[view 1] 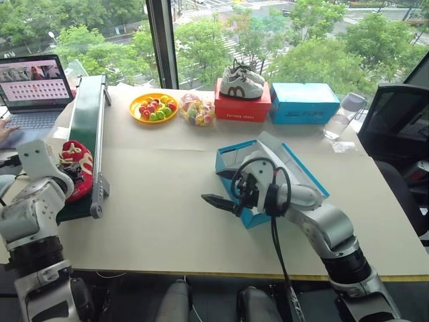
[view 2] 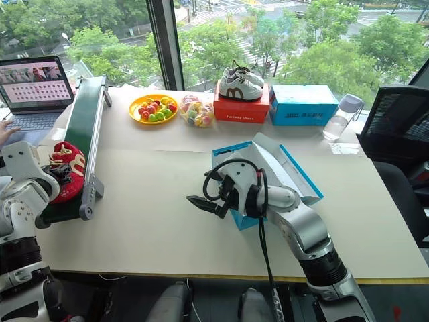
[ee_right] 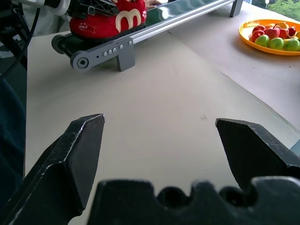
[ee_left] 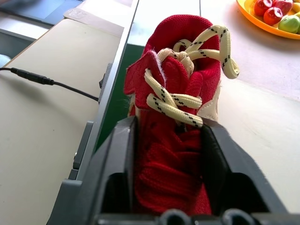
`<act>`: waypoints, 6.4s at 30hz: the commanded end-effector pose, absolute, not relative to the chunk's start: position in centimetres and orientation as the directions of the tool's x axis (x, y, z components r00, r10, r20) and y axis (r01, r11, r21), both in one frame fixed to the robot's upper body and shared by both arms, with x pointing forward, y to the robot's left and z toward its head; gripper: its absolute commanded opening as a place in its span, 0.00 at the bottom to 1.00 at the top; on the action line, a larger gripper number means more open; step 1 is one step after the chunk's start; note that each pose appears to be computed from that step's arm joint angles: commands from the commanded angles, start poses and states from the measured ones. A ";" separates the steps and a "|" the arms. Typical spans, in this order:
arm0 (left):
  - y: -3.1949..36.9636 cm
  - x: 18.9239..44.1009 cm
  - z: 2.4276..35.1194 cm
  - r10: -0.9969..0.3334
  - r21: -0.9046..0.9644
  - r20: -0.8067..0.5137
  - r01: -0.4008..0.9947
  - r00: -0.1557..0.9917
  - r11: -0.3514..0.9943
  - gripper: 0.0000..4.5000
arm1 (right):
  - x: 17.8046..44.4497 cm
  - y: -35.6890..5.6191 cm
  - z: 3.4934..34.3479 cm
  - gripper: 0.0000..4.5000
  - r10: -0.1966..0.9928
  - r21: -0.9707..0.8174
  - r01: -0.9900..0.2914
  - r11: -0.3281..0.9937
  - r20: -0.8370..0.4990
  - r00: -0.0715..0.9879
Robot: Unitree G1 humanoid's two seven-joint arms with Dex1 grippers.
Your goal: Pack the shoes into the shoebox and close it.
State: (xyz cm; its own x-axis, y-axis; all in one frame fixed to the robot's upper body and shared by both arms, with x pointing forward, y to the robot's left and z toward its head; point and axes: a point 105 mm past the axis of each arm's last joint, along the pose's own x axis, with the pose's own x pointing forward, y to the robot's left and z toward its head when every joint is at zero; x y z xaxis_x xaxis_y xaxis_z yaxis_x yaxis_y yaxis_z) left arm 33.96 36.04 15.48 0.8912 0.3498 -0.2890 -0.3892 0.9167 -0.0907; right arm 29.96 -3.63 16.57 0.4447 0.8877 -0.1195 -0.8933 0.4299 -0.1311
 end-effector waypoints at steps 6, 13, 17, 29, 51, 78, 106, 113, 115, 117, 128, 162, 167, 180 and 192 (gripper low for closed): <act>35.6 34.5 16.7 0.335 -0.118 -0.248 -0.371 0.909 0.921 0.39 | 30.4 -4.3 17.9 1.00 0.872 -0.170 -0.870 0.464 -0.086 0.482; 35.1 34.6 16.6 0.318 -0.134 -0.235 -0.355 0.918 0.925 0.11 | 30.5 -4.5 18.0 1.00 0.867 -0.173 -0.865 0.471 -0.090 0.490; 34.4 34.9 16.7 0.306 -0.146 -0.222 -0.341 0.926 0.929 0.05 | 30.8 -4.7 17.9 1.00 0.858 -0.172 -0.858 0.485 -0.096 0.504; 23.3 35.2 26.8 -0.153 -0.349 0.323 0.268 0.934 0.898 0.05 | 33.1 -5.6 19.5 1.00 0.789 -0.076 -0.787 0.613 0.000 0.614; 7.3 33.1 24.8 -0.666 -0.390 0.293 0.722 0.686 0.572 0.05 | 34.0 -4.3 23.9 1.00 0.708 0.565 -0.653 0.505 0.161 0.687; 7.4 33.3 23.6 -0.648 -0.295 0.265 0.700 0.714 0.650 0.31 | 34.6 -5.0 25.2 0.10 0.649 0.587 -0.634 0.503 0.228 0.726; 7.0 31.3 19.7 -0.724 -0.202 0.132 0.734 0.677 0.649 0.54 | 44.3 -16.0 14.1 0.10 0.396 -0.336 -0.674 0.658 -0.607 0.689; 7.0 30.9 19.7 -0.716 -0.211 0.135 0.726 0.685 0.654 0.55 | 45.1 -15.2 13.8 0.38 0.410 -0.296 -0.658 0.692 -0.589 0.696; 7.1 30.8 19.6 -0.715 -0.212 0.133 0.724 0.687 0.656 0.55 | 45.2 -14.7 14.0 0.53 0.424 -0.285 -0.661 0.695 -0.579 0.696; 7.2 30.8 19.5 -0.711 -0.211 0.131 0.720 0.691 0.661 0.55 | 45.3 -14.1 14.7 0.68 0.441 -0.277 -0.658 0.700 -0.558 0.703; 13.5 33.1 19.5 -0.529 -0.143 0.115 0.541 0.841 0.829 0.55 | 45.0 -11.8 24.4 0.90 0.523 -0.316 -0.591 0.742 -0.278 0.806; 31.9 33.9 14.0 0.316 -0.005 -0.120 -0.319 0.941 0.948 0.99 | 31.2 -2.4 17.6 1.00 0.922 -0.111 -0.919 0.378 -0.045 0.385; 31.9 34.1 14.1 0.313 -0.008 -0.118 -0.316 0.942 0.949 0.99 | 31.4 -2.3 17.6 1.00 0.917 -0.104 -0.915 0.391 -0.037 0.396; 33.7 33.8 14.2 0.381 0.011 -0.123 -0.383 0.916 0.924 0.99 | 30.8 -2.0 16.7 1.00 0.921 -0.105 -0.920 0.377 -0.063 0.385; 33.8 34.0 13.9 0.395 0.009 -0.133 -0.398 0.909 0.918 0.99 | 30.8 -1.9 16.7 1.00 0.920 -0.097 -0.919 0.382 -0.055 0.389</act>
State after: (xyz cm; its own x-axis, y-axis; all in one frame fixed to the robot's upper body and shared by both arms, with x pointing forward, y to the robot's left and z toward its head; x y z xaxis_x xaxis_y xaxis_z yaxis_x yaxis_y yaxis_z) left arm 33.82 33.45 12.19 0.9065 0.3754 -0.1934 -0.3826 0.9239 -0.0003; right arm 31.14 -2.27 15.32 0.3978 0.9119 -0.1011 -0.9175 0.3948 -0.0489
